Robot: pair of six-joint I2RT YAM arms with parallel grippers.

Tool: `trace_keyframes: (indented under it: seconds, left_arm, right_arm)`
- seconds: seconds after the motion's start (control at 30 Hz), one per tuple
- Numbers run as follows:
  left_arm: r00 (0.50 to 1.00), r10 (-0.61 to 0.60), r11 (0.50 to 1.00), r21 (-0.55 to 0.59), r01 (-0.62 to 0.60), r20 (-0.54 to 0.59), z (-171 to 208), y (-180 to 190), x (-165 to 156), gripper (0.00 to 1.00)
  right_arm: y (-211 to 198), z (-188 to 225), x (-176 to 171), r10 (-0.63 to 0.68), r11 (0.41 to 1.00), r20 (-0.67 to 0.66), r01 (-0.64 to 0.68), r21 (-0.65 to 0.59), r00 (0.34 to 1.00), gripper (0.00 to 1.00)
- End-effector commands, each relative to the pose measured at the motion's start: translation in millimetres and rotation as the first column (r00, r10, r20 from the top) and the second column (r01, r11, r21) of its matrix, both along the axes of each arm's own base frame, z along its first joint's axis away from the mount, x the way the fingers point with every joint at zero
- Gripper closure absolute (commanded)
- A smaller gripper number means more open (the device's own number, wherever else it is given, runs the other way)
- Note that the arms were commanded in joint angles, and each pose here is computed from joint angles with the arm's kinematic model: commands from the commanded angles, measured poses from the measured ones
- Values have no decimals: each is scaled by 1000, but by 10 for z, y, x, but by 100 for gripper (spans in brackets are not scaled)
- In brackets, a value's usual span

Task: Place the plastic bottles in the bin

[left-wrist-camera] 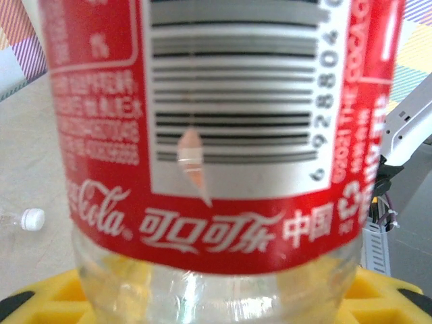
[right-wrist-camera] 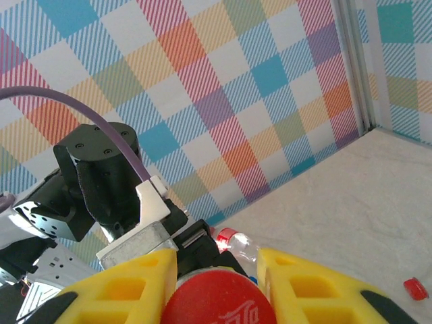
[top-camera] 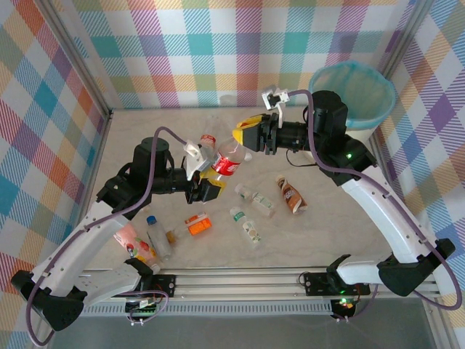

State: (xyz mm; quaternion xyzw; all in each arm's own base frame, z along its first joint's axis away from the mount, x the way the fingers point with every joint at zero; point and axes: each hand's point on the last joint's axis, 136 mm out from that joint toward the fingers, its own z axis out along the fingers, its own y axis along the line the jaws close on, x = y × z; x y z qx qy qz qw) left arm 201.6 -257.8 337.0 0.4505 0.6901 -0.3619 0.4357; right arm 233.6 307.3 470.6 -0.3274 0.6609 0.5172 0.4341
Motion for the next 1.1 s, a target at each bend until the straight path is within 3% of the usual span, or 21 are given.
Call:
trace_keyframes:
  seconds: [0.0,0.1,0.27,0.4,0.5,0.73,0.9,1.07]
  left_arm:
    - [998,-23,999,-39,25,51,229,-25,-59,40]
    - [997,37,996,-79,-32,61,339,-13,32,18]
    - [990,120,971,-216,-103,67,707,-56,214,0]
    - [983,179,948,-276,-159,51,979,-151,476,0]
    - [971,238,931,-290,-224,15,1118,-252,772,0]
    - [957,286,904,-314,-289,-58,1281,-594,1385,0]
    - [963,236,903,-336,-268,-134,1291,-877,1620,0]
    - [964,214,914,-316,-255,-161,1145,-1042,1698,1]
  right_arm:
    - [-40,92,-66,-1,1000,42,1,1,999,91]
    - [-151,162,95,-128,991,66,130,-33,990,99]
    - [-384,367,383,-315,940,147,330,-92,938,100]
    - [-695,520,728,-462,855,227,498,-144,858,100]
    - [-1003,607,1051,-574,760,286,629,-161,767,100]
    - [-1961,742,1782,-790,454,384,877,-158,478,100]
    - [-2507,783,2130,-854,303,406,946,-117,325,100]
    - [-2780,783,2372,-871,212,431,971,-106,238,100]
